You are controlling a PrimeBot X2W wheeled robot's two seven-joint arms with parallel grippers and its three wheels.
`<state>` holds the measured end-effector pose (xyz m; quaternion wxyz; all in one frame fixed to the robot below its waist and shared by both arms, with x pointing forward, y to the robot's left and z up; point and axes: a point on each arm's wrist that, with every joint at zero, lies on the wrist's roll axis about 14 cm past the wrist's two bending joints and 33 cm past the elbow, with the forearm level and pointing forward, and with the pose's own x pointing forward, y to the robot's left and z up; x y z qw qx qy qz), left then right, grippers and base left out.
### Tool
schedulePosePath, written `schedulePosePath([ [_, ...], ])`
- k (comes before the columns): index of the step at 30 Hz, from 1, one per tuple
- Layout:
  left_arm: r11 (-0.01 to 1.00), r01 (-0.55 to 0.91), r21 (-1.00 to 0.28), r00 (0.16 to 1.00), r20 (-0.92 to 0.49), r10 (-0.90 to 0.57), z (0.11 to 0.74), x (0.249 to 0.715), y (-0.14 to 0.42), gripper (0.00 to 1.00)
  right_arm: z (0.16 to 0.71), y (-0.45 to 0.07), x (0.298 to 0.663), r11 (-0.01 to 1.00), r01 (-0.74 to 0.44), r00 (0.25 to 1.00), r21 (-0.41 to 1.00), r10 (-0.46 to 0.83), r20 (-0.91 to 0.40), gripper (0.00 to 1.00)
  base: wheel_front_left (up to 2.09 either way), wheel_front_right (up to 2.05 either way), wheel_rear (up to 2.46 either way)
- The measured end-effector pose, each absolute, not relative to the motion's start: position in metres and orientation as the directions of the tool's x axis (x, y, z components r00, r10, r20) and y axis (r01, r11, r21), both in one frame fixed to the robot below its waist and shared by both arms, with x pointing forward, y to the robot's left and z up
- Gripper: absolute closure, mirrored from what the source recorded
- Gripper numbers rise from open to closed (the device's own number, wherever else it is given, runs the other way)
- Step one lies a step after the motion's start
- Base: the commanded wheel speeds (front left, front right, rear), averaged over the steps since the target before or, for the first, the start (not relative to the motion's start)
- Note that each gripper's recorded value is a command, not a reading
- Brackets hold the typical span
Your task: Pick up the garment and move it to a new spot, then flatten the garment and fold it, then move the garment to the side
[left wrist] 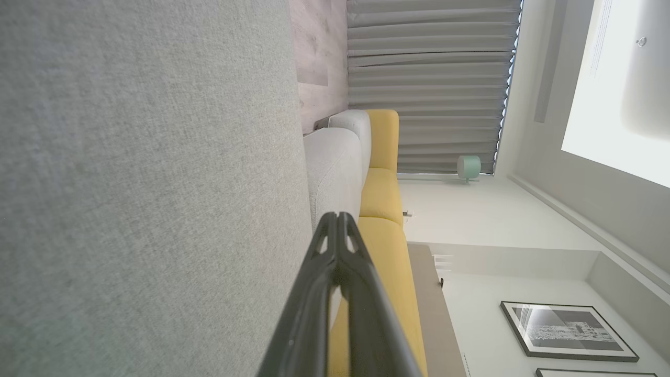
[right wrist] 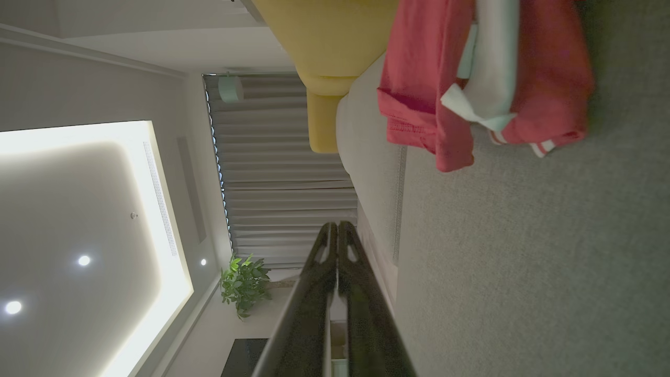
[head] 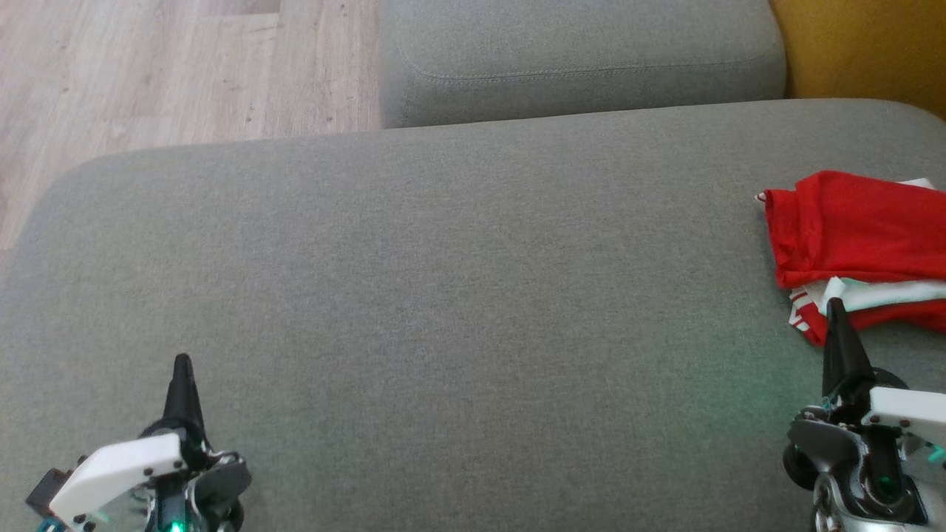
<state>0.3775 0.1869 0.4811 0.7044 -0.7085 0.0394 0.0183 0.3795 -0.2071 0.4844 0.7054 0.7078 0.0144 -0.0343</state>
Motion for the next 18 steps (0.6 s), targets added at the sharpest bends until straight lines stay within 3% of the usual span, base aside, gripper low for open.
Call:
schedulePosePath([
  [18,-0.005,-0.082,-0.997,0.996,-0.081,-0.03,0.4811,0.3775,0.1872,1.0,0.4844,-0.2072,0.3795,-0.004,0.069,0.997,0.998,-0.028,-0.069,1.0,0.0,0.0,0.0],
])
